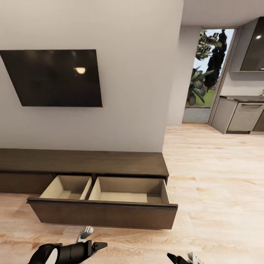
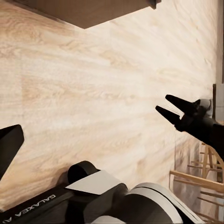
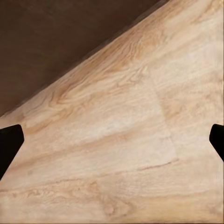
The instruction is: Place each of the two pumpkins and all three candles from the living room inside a cabinet in the living room (use any cabinet), then make sure every cabinet is closed, and position the cauldron so it is next to a table in the living room.
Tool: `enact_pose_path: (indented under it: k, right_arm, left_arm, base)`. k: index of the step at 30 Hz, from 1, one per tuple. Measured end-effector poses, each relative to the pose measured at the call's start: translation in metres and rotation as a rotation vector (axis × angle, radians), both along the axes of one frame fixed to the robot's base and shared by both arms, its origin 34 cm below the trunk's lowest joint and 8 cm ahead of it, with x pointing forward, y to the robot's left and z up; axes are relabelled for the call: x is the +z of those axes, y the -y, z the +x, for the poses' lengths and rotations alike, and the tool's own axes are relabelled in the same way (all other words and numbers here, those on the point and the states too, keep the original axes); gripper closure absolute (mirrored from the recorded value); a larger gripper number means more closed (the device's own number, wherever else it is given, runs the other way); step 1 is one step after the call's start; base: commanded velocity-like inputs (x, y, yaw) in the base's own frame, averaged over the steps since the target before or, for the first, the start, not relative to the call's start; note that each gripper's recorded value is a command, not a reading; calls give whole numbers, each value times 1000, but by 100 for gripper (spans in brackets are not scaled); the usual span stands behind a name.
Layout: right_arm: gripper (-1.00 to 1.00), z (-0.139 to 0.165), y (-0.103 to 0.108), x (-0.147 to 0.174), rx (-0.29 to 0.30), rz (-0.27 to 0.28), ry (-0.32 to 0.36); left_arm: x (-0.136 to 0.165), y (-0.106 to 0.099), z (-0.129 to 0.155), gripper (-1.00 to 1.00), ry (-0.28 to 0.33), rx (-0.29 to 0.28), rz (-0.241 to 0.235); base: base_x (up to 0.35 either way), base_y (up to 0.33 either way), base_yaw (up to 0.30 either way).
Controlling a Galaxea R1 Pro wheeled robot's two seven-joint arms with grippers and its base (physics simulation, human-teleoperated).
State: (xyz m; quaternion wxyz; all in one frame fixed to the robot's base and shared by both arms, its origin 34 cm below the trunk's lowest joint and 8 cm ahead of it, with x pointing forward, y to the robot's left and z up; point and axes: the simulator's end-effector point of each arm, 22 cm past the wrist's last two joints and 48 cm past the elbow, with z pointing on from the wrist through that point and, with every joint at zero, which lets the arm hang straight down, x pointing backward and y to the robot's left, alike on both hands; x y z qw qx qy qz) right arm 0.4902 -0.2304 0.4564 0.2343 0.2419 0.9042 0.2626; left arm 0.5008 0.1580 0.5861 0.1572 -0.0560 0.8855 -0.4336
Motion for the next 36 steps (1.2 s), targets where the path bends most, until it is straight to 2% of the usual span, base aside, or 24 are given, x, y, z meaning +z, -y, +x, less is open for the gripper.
enact_pose_path:
  k: [2, 7, 11, 21, 26, 36]
  right_arm:
    - [-100, -3, 11, -5, -23, -60, -40]
    - [-100, -7, 17, -3, -44, -113, -81]
    - [-100, -7, 21, 3, -52, -131, -90]
    - [-100, 7, 29, 27, -73, -165, -26]
    - [-100, 7, 24, 36, -39, -173, -20]
    - [-100, 8, 24, 53, -34, -176, -18]
  left_arm:
    - [-3, -6, 5, -100, 14, 17, 46]
    - [-2, -10, 9, -100, 15, 37, 99]
    - [4, -7, 11, -100, 18, 41, 106]
    - [12, -5, 12, -100, 37, 56, 116]
    - [20, -5, 13, -100, 36, 57, 118]
    - [37, -5, 14, -100, 37, 58, 120]
  base:
    - [0, 0, 0]
    - [0, 0, 0]
    - [0, 0, 0]
    - [0, 0, 0]
    - [0, 0, 0]
    - [0, 0, 0]
